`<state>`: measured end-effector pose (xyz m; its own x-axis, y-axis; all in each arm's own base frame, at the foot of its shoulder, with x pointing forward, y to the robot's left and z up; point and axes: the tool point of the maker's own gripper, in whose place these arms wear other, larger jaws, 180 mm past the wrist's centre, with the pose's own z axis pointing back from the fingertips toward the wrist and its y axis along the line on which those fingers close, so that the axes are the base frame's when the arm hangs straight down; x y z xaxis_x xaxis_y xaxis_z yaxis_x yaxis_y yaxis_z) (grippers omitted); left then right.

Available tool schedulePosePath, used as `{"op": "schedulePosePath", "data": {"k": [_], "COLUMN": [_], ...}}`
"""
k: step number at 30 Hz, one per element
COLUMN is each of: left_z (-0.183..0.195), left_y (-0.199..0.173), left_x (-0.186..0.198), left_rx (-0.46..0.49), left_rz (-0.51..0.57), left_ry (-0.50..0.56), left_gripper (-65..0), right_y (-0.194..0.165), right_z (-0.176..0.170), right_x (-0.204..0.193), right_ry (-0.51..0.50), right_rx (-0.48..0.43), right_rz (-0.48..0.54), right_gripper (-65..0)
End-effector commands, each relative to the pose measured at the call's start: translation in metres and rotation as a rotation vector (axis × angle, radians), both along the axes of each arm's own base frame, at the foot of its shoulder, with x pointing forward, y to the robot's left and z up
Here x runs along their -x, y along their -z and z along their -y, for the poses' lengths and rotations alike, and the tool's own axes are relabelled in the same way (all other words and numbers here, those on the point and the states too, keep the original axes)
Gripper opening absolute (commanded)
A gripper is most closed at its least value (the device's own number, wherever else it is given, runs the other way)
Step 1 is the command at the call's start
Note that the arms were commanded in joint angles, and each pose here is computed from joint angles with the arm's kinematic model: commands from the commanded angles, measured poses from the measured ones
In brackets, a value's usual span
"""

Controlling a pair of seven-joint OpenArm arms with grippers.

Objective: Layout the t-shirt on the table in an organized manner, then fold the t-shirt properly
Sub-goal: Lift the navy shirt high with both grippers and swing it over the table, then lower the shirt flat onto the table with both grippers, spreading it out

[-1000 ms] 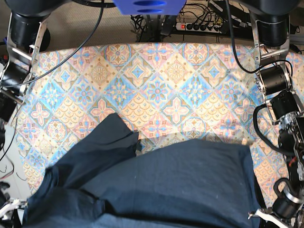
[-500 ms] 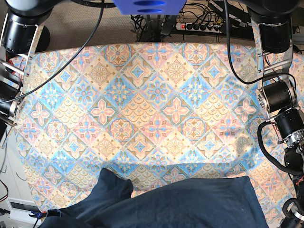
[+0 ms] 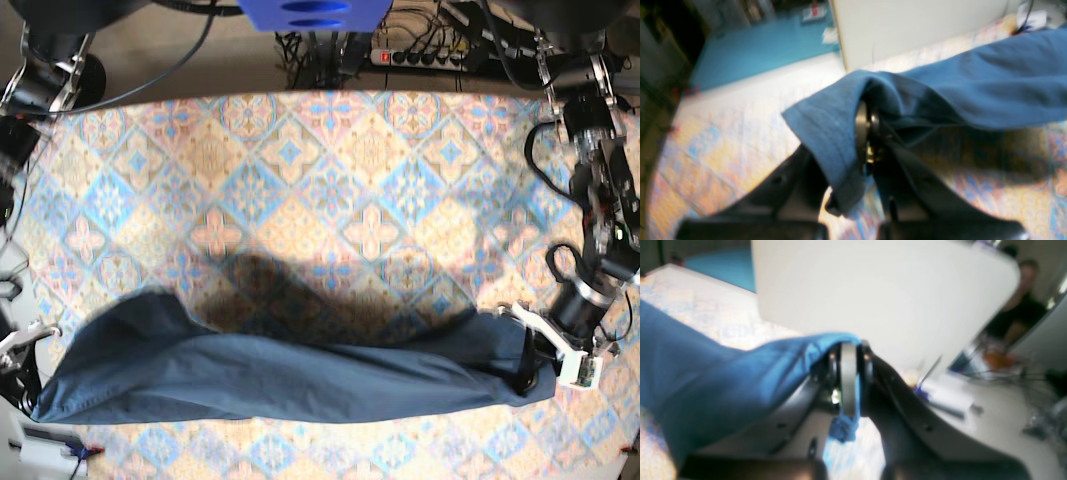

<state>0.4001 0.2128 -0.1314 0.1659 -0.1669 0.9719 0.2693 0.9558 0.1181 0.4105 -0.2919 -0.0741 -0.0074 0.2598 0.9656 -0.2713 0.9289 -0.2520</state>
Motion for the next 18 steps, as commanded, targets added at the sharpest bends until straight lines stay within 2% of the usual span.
{"op": "schedulePosePath", "data": {"k": [1, 9, 18], "left_z": [-0.007, -0.037, -0.041], "left_y": [-0.017, 0.058, 0.127], "left_x": [0.005, 0.051, 0.101], "left_rx": [-0.009, -0.006, -0.034], "left_rz": [0.064, -0.136, -0.348], "left_ry": [-0.015, -0.099, -0.107], "left_gripper": [-65.0, -65.0, -65.0], "right_y": [-0.009, 0.084, 0.152], "right_z": [-0.002, -0.016, -0.016], "right_x": [0.009, 0.056, 0.095], "right_ry": [-0.009, -0.037, -0.043], "right_rx": [0.012, 0.062, 0.064], "right_rz": [0.036, -0.2, -0.404], "right_gripper": [-64.8, -64.8, -64.8]}}
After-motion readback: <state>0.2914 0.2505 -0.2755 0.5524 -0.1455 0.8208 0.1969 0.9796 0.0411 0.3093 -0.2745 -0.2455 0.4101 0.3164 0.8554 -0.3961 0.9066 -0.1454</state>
